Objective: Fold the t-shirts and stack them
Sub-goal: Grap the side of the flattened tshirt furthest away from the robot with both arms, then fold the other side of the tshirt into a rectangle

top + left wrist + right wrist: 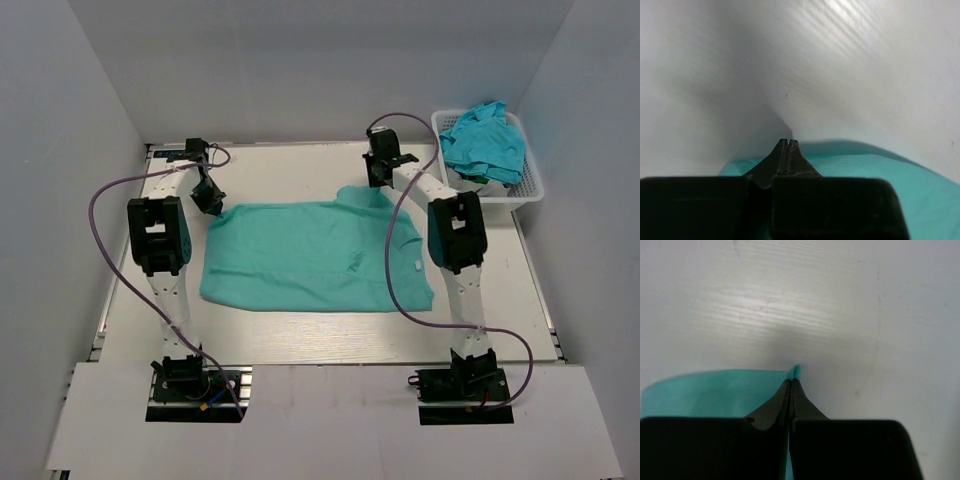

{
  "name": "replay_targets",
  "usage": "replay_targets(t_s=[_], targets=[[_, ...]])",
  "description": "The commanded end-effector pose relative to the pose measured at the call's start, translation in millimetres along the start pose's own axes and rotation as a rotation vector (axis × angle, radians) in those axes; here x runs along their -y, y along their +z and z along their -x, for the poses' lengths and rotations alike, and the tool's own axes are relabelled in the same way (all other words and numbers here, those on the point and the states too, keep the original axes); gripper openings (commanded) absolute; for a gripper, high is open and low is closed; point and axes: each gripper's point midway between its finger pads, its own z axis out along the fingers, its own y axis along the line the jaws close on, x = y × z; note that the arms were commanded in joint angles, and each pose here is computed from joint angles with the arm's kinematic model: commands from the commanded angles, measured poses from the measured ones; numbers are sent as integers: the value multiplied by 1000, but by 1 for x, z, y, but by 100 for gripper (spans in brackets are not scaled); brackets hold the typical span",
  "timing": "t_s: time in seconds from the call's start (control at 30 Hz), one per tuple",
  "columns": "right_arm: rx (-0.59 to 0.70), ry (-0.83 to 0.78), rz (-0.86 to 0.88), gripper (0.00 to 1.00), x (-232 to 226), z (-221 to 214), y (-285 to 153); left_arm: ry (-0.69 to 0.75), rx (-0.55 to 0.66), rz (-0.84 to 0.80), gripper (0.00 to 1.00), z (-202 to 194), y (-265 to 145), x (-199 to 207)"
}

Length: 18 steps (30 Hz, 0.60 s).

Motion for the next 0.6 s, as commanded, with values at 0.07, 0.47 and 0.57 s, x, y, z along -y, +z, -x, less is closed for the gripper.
replay_targets(t_s=[0.07,0.47,0.57], targets=[[130,-25,10,0,0,30,-92,3,87,-82,0,4,-55,9],[174,-1,81,0,6,-35,-212,-41,142,-3,0,-28,-96,-38],[177,7,95,0,5,-53,-231,-44,105,23,0,-48,-96,-51]])
